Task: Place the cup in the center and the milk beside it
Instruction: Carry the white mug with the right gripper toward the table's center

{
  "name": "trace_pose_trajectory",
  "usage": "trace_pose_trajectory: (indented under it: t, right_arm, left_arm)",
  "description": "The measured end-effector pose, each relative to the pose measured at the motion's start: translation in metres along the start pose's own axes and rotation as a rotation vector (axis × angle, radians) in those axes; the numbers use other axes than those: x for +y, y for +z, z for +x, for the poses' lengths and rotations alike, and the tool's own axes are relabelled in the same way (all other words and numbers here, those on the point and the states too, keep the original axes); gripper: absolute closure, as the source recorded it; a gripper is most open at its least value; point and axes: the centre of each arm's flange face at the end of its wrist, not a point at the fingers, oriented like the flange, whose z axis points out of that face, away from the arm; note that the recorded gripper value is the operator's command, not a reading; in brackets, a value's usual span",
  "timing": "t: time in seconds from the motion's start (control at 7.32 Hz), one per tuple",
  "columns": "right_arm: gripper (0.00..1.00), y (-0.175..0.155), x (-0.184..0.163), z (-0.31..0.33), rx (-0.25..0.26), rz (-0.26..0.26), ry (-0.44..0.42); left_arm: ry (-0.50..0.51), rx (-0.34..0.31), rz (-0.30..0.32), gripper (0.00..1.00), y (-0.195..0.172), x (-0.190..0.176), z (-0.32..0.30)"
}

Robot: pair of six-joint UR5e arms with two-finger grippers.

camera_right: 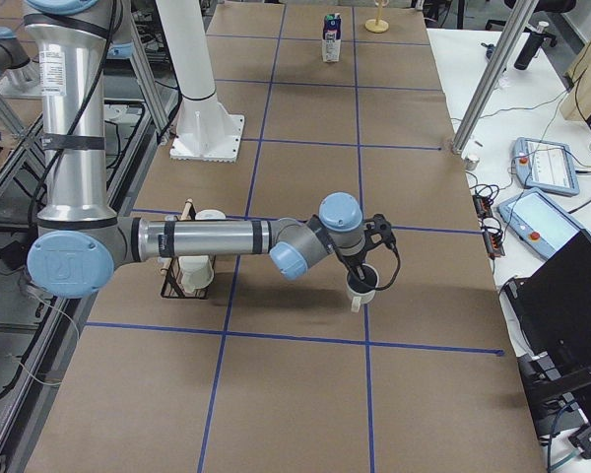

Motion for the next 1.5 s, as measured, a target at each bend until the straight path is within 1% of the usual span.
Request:
trace_pose_trajectory:
  t: [0.14,0.27,0.41,0.55,0.68,0.82,1.09,1.23,1.37,1.5]
  right_arm:
    - [1.00,0.002,-0.043,-0.042,-0.030,0.022,0.049]
    - [1.00,0.017,-0.073,-0.098,-0.056,0.028,0.078]
    - [1.00,0.034,-0.091,-0.159,-0.062,0.032,0.111]
    - [1.00,0.049,-0.106,-0.228,-0.046,0.019,0.147]
    - [1.00,0.062,-0.114,-0.300,0.000,-0.012,0.176]
    - [1.00,0.077,-0.115,-0.371,0.060,-0.045,0.202]
    - [1.00,0.103,-0.103,-0.503,0.151,-0.117,0.260]
    - [1.00,0.118,-0.092,-0.552,0.191,-0.151,0.282]
    - [1.00,0.132,-0.081,-0.586,0.217,-0.171,0.286]
    - [1.00,0.140,-0.070,-0.607,0.227,-0.181,0.278]
  left_arm:
    - [-0.003,0.002,-0.003,0.01,0.001,0.001,-0.001]
    - [-0.005,0.006,-0.004,0.01,0.002,0.002,-0.001]
    - [-0.008,0.008,-0.007,0.01,0.003,0.004,-0.002]
    - [-0.011,0.010,-0.010,0.01,0.005,0.005,-0.003]
    - [-0.013,0.010,-0.013,0.01,0.006,0.008,-0.004]
    - [-0.015,0.011,-0.016,0.01,0.007,0.010,-0.004]
    - [-0.018,0.013,-0.021,0.01,0.009,0.013,-0.005]
    - [-0.021,0.013,-0.024,0.01,0.010,0.014,-0.005]
    - [-0.025,0.015,-0.028,0.01,0.011,0.017,-0.006]
    - [-0.028,0.015,-0.031,0.01,0.012,0.020,-0.006]
